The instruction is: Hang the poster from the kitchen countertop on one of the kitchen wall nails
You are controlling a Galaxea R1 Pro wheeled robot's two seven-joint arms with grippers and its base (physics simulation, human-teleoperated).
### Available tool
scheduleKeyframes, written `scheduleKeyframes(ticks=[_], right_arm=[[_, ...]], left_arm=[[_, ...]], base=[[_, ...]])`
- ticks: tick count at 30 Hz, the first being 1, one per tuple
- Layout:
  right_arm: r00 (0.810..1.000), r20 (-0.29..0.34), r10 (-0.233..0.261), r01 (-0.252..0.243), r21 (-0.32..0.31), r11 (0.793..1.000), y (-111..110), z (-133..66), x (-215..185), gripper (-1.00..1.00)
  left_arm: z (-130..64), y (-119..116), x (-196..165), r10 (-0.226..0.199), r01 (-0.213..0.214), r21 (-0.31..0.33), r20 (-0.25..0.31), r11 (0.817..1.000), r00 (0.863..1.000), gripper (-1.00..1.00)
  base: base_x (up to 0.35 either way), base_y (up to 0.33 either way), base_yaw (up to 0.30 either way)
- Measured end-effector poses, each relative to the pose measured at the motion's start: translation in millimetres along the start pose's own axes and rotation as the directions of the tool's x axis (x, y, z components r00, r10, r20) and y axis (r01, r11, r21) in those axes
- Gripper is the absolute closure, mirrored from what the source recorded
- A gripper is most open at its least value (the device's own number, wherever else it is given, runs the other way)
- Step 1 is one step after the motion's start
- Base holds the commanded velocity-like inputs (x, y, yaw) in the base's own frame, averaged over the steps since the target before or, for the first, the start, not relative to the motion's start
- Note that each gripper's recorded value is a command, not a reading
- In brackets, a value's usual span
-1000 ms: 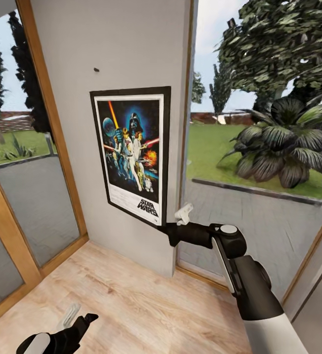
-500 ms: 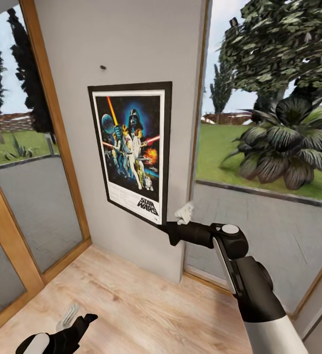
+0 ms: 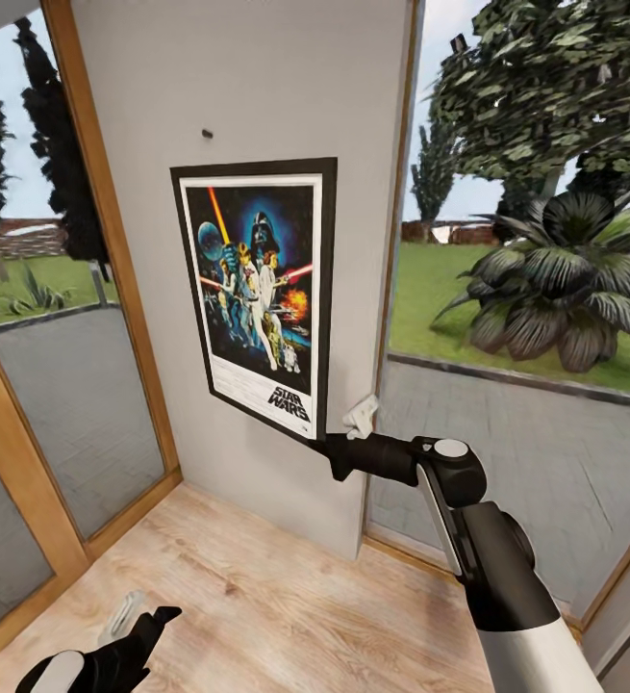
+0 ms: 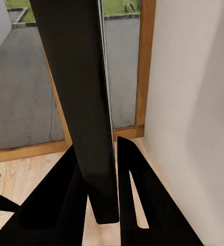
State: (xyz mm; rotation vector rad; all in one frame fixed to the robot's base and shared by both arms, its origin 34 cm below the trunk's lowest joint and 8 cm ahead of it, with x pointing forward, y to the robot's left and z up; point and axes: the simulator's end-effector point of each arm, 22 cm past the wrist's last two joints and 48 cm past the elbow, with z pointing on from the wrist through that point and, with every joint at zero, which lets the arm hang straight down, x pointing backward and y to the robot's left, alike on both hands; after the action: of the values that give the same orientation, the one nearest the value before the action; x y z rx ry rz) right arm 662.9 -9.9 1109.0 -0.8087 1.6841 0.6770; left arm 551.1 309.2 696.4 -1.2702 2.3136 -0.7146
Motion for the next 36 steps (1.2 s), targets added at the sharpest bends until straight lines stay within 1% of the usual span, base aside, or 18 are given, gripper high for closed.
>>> scheduleKeyframes(ticks=[20,36], right_arm=[[1.0,-0.004,0.001,-0.001,-0.002,1.0,3.1,-8.2,-23.4,1.0],[1.0,-0.003,0.004,-0.004,-0.01,1.0,8.2,-14.9,-40.7,1.0]], left_arm=[[-23.2,-10.4,-5.1,-0.001,0.001,-0.008,0.011,1.0,1.0,-1.0],[-39.4,-16.0,-3.9,-0.004,0.004,-0.014,0.007,1.0,1.0,-1.0]], base=[[0.0,0.0,0.0],[0.0,0.0,0.0]])
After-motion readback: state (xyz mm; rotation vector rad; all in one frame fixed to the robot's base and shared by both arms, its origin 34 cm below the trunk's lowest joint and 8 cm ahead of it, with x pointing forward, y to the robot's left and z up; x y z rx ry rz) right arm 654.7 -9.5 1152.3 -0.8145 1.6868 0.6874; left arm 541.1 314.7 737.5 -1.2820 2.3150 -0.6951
